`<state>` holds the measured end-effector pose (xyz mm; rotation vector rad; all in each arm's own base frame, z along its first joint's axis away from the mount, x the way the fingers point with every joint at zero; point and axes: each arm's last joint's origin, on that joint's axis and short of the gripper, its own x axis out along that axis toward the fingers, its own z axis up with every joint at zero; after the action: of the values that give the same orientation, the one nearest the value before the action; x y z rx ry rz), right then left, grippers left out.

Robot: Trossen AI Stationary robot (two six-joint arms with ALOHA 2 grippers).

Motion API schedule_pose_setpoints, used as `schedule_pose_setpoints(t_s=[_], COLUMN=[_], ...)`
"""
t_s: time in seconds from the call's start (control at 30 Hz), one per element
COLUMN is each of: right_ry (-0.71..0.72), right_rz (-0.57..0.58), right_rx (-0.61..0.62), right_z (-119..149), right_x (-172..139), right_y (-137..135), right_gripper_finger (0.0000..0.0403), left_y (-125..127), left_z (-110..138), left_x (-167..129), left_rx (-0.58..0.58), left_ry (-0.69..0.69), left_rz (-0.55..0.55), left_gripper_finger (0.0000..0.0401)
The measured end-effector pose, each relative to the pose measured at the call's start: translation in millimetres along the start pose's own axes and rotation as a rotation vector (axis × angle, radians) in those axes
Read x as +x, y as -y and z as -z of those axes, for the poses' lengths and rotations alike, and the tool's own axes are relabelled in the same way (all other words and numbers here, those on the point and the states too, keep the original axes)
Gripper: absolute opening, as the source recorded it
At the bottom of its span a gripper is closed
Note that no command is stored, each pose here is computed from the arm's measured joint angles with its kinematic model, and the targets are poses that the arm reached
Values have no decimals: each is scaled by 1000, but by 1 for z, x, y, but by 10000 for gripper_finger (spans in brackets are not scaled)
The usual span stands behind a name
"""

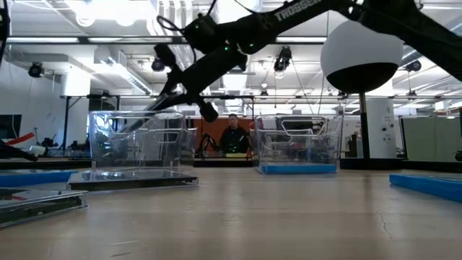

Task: Pick & place jewel cases by type
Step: Put the bottom right CD case into the left transparent bin

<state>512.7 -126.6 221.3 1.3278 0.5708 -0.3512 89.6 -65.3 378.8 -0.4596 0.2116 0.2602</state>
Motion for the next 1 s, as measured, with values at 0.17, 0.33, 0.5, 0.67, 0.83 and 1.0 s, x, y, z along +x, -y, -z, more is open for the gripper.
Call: schedule_pose_setpoints(t_s=[0.17,0.33,0.5,0.67,0.83,1.0], right_ry=[-32,-60,-56,-74,-52,-201], right_rz=[14,138,140,180,226,84], right_rx=[36,21,5,6,-54,-143], right_z=[-11,-9,-8,-6,-6,-5], right_x=[6,3,1,1,-5,-18], right_y=[-2,4,2,8,9,-8], right_gripper_finger=[34,54,118,183,218,226], left_y=[-12,-18,-21,-22,-23,-24], left_z=[-3,-7,-8,-9,-9,-8], left_x=[-6,-10,-11,-12,-12,-12], left_rx=[8,11,32,32,30,25], left_ry=[0,27,50,82,88,83], left_rz=[-10,-18,-43,-72,-79,-87], left_gripper_finger=[151,151,151,151,151,151])
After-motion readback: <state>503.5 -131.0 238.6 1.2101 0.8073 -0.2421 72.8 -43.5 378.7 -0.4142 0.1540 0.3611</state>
